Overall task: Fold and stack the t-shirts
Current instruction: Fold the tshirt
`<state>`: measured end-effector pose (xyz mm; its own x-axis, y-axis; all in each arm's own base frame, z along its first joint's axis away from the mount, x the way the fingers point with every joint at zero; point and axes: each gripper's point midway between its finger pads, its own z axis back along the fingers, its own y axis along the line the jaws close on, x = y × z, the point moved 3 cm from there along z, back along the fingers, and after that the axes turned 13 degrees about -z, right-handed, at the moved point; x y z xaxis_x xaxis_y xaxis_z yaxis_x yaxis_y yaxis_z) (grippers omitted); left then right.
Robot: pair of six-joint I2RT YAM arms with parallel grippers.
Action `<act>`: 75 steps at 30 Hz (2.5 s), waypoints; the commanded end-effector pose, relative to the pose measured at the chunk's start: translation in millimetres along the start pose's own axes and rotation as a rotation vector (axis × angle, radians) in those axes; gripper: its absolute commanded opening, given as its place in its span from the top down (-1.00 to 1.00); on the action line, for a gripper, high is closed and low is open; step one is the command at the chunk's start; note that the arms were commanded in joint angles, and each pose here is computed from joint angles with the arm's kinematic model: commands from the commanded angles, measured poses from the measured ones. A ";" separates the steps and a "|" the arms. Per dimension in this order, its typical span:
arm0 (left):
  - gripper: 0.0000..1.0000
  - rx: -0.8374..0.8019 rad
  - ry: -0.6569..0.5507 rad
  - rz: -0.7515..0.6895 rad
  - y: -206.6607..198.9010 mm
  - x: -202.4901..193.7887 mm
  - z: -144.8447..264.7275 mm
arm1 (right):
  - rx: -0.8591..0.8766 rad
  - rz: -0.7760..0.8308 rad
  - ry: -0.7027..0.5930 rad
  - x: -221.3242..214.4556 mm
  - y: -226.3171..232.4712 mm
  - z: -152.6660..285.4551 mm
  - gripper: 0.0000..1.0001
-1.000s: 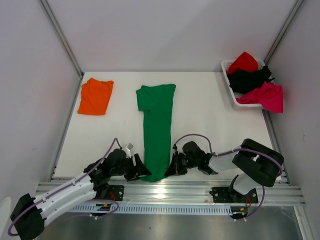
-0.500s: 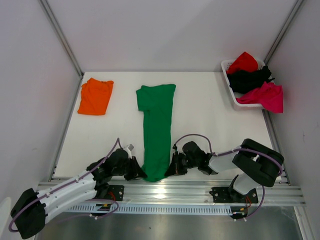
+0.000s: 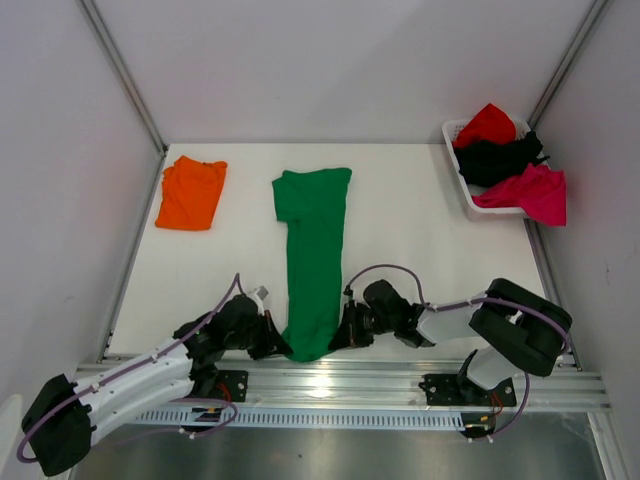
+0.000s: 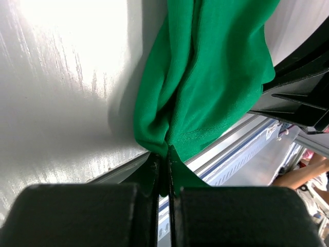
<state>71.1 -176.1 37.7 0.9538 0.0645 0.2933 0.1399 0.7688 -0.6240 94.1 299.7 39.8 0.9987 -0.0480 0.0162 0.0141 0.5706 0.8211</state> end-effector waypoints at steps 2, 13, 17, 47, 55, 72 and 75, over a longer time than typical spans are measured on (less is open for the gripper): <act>0.99 0.009 -0.048 -0.072 -13.4 17.7 7.3 | 0.048 0.085 -0.089 22.9 25.6 9.3 1.00; 0.99 0.030 -0.060 -0.100 -20.5 27.0 13.4 | 0.025 0.118 -0.195 42.9 34.1 45.1 1.00; 0.99 0.019 -0.062 -0.103 -28.9 31.8 17.4 | 0.037 0.123 -0.230 48.9 41.5 58.7 1.00; 0.99 0.226 -0.141 -0.184 -66.0 113.3 10.8 | 0.013 0.205 -0.286 116.9 66.3 64.8 1.00; 0.99 0.245 -0.164 -0.157 -71.1 140.8 6.1 | 0.016 0.198 -0.300 139.2 71.8 62.9 1.00; 0.99 0.316 -0.198 -0.045 -53.0 203.9 -13.7 | -0.049 0.191 -0.258 170.8 53.2 37.1 1.00; 0.99 0.340 -0.193 -0.040 -51.3 212.0 -16.1 | -0.063 0.198 -0.255 179.3 51.0 33.1 1.00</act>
<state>247.7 -203.9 98.3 0.9084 0.1158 0.4017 0.0225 0.9460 -0.3235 258.0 286.8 94.5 0.9491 -0.1544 0.2744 -0.1117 0.6495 0.7521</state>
